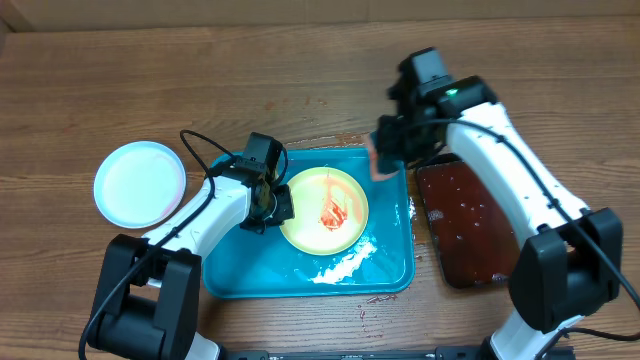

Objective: Clean dirty plates on tray and stack at the side
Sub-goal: 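Bring the sponge with the right gripper onto the yellow plate, then scrub the yellow plate with the sponge while the left gripper holds it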

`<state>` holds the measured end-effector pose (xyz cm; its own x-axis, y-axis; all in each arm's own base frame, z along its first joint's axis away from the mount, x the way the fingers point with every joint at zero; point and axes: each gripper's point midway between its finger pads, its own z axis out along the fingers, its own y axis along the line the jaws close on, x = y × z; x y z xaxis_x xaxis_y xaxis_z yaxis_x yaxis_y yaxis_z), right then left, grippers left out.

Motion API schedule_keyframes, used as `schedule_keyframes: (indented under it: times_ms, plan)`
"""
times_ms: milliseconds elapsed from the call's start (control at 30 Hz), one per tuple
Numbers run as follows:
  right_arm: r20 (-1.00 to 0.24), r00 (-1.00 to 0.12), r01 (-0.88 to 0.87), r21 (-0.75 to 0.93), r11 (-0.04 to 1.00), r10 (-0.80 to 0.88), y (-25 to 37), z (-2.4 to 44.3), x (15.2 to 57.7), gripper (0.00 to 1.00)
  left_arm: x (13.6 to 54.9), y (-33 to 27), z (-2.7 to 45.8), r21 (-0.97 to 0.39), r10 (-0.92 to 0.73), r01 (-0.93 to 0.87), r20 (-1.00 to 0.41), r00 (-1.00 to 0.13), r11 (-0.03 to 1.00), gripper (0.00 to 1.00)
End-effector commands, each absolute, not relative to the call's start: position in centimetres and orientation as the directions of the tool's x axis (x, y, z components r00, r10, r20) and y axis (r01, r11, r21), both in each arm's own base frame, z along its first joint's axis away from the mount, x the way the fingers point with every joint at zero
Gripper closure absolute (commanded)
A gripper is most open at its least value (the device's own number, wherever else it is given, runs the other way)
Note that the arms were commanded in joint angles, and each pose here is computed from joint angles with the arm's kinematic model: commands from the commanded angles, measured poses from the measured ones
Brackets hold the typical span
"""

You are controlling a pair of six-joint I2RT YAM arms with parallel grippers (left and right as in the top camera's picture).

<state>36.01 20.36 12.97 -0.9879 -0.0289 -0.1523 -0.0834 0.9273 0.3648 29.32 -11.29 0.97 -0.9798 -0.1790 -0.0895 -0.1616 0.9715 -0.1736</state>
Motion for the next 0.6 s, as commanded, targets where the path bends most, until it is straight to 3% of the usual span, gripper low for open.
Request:
schedule_keyframes:
  times_ms: [0, 167, 567]
  plan:
    - [-0.129, -0.991, -0.036, 0.415, 0.909, 0.02, 23.4, 14.1, 34.8, 0.96, 29.9, -10.4, 0.3, -0.126, -0.162, -0.149, -0.104, -0.981, 0.981, 0.96]
    - [-0.082, -0.989, 0.08, 0.419, 0.904, 0.126, 26.0, 10.7, 33.8, 0.96, 29.9, -10.3, 0.3, -0.124, -0.151, -0.137, -0.106, -0.983, 0.983, 0.96]
    - [0.111, -0.993, 0.098, 0.57, 0.816, 0.041, 33.6, 2.6, 27.7, 0.96, 30.1, -10.5, 0.3, -0.13, -0.145, -0.13, -0.113, -0.983, 0.983, 0.95]
